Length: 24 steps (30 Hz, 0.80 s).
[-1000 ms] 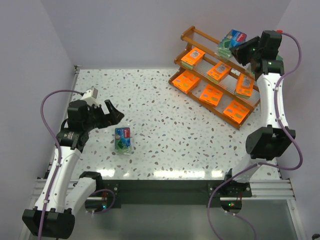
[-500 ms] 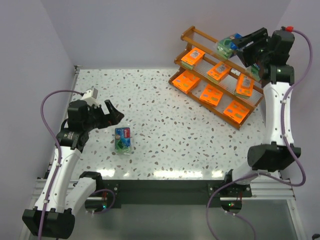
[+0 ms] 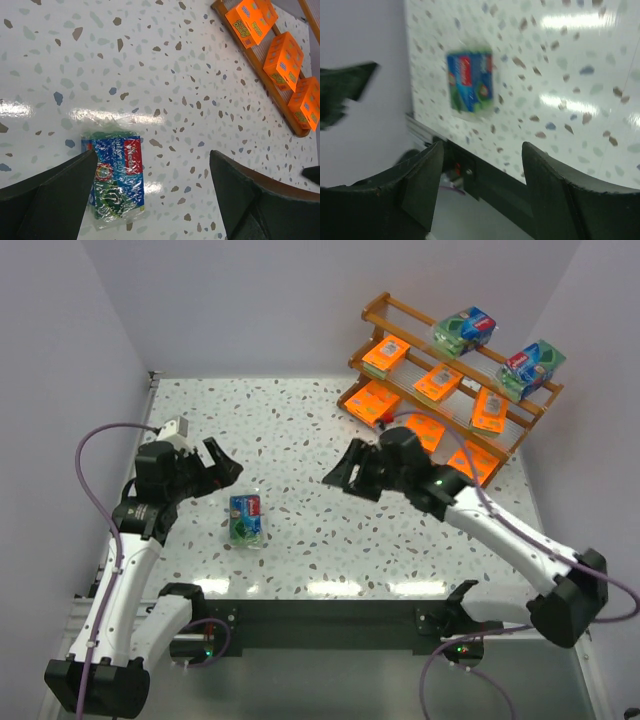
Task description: Place and organize the cleaning sponges onto the shelf
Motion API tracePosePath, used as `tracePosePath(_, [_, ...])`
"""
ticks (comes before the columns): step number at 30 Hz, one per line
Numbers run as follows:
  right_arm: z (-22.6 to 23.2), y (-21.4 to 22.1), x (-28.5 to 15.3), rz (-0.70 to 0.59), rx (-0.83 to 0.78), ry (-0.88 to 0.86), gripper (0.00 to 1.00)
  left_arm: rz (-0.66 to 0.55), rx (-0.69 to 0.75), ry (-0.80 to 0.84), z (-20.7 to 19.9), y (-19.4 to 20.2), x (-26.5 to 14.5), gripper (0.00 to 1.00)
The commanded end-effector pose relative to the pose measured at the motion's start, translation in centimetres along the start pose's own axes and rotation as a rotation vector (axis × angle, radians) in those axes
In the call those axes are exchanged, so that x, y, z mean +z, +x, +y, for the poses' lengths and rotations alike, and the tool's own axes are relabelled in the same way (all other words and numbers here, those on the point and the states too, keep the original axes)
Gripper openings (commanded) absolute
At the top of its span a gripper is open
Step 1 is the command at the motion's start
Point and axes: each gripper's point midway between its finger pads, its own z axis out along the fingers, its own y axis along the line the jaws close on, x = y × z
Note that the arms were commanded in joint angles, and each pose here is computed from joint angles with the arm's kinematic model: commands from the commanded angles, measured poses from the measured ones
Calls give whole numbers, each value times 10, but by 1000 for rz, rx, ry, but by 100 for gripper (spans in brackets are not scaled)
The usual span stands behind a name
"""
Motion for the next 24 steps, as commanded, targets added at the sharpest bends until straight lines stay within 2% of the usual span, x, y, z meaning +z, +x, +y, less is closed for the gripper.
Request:
tracePosePath(1, [2,58,47,63,-12,3,68,-58,-36,-31,2,-12,-9,100])
tracePosePath(4, [9,106,82,153,-56,14,68,-75,-54,-29,0,-14,-15,100])
tracePosePath(7, [15,134,115,204,-56,11,68,-86,-63,-38,1,-13,-21,100])
tracePosePath(9, [27,141,126,223,-40,-18,68,-82,-66,-46,3,-11,-25,100])
tracePosePath(13, [24,163,157,276,8,-8,67,-93,-66,-64,6,-8,-35,100])
tracePosePath(24, [14,192,192,333,118,39,62,-80,-47,-97,14,-1,-40,100])
